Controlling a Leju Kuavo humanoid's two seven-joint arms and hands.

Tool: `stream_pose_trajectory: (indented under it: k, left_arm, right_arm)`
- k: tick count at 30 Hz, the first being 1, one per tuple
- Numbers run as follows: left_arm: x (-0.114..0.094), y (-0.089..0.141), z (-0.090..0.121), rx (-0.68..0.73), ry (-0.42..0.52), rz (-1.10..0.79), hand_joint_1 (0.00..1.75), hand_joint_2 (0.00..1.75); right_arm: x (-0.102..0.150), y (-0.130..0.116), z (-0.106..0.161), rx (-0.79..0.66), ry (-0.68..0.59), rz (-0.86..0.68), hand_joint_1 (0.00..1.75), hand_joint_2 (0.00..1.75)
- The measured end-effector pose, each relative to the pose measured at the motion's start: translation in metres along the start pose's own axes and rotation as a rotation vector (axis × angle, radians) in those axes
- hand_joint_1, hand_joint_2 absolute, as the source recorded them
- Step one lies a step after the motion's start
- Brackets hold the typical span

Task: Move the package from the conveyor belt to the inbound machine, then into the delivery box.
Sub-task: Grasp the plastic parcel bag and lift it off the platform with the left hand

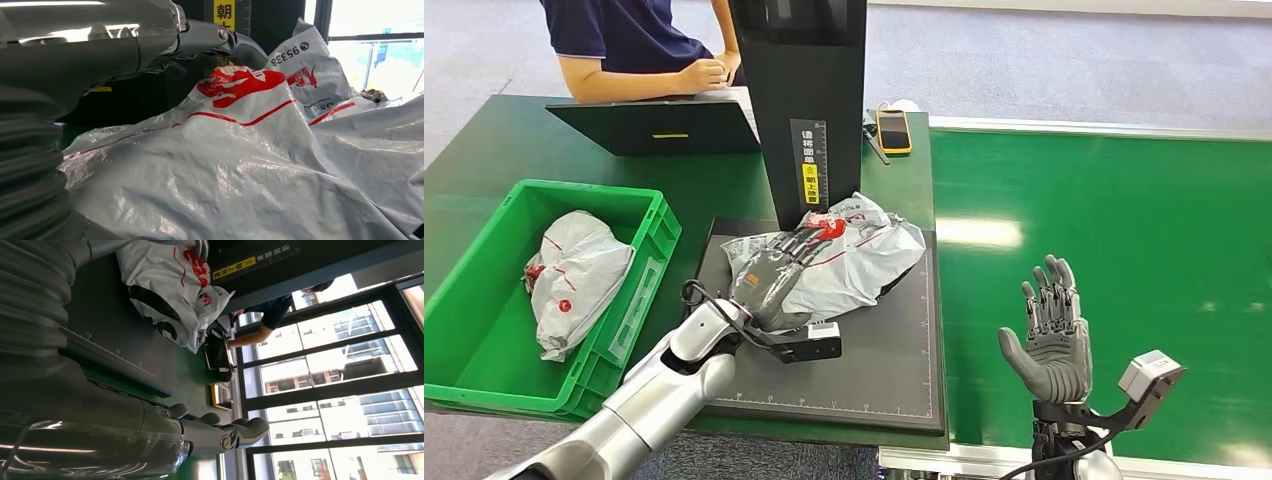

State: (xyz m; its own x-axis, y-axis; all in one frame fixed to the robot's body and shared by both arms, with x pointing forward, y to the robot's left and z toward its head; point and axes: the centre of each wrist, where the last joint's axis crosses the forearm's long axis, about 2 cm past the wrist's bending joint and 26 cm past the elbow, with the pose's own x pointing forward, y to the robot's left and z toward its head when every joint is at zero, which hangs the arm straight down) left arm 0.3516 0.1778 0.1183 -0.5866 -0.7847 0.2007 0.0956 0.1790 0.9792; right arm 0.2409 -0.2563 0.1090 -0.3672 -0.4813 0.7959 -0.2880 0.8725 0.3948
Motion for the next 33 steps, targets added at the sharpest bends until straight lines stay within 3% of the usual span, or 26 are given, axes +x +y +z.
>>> stream_pose_trajectory:
  k: [11,15,23,33]
  left_arm:
    - [-0.006,-0.004,0.002,-0.042,-0.001,0.021,0.01,1.75]
    - [-0.007,-0.009,0.004,-0.063,0.002,0.023,1.75,1.75]
    - [-0.008,-0.02,0.008,-0.109,0.012,0.019,1.75,1.75]
    - [-0.009,-0.018,0.006,-0.116,0.001,0.017,1.75,1.75]
  right_arm:
    - [0.006,0.002,0.005,-0.006,-0.022,0.003,0.0,1.75]
    - [0.01,0.003,0.005,-0.004,-0.036,0.007,0.0,1.75]
    - [0.02,0.004,0.01,0.006,-0.061,0.024,0.0,1.75]
    - [0.031,0.009,0.019,0.02,-0.091,0.047,0.0,1.75]
